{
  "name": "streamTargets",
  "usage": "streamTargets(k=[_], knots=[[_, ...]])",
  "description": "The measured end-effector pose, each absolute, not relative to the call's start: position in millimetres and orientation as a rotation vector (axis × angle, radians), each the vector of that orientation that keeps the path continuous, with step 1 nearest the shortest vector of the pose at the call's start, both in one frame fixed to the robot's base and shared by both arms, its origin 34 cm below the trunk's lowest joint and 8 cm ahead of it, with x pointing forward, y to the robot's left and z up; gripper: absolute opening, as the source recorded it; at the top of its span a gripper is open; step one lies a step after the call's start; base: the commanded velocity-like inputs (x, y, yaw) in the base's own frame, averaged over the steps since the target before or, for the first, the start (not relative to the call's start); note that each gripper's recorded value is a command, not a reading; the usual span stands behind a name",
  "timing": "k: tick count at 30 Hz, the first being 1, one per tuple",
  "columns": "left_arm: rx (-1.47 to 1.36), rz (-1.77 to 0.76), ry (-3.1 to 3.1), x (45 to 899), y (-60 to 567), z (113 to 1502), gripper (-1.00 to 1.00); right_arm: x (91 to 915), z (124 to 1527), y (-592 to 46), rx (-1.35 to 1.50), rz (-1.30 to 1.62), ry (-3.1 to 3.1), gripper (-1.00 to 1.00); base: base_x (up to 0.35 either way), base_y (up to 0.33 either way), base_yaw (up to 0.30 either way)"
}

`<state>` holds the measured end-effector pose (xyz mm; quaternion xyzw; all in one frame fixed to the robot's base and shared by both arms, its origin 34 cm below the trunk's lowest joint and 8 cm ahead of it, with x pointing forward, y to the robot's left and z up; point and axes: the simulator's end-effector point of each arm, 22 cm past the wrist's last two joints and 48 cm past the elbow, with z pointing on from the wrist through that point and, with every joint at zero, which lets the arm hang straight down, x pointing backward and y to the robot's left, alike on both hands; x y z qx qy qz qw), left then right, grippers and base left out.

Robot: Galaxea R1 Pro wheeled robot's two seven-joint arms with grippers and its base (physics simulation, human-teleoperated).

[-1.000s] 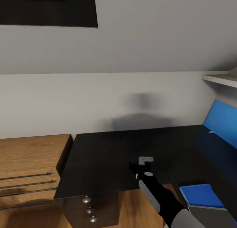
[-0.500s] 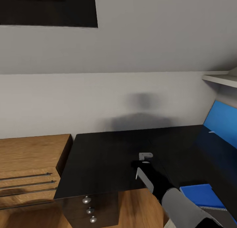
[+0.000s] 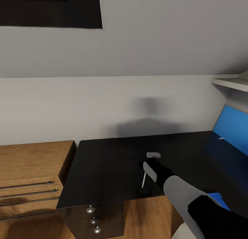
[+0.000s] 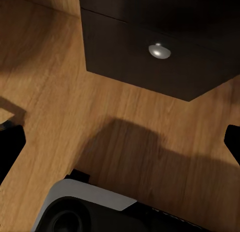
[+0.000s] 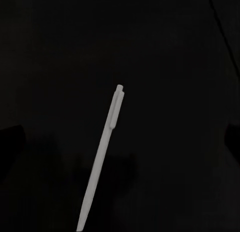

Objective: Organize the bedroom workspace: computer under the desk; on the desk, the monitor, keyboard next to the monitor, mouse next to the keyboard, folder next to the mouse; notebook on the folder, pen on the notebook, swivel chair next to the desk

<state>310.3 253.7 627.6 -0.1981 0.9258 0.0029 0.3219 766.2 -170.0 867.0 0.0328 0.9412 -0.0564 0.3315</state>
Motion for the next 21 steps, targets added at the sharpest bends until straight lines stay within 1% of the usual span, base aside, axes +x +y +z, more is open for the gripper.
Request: streamTargets(k=[10,21], knots=[[-0.520,0.013,2.431,310,256,628,1.00,752,849,-174,0.160,-0.121,2.529,1.00,0.020,0.000,0.000],[-0.520,0.014,2.430,310,257,628,1.00,738,834,-176,0.201,-0.111,2.579,1.00,0.168,0.000,0.000]])
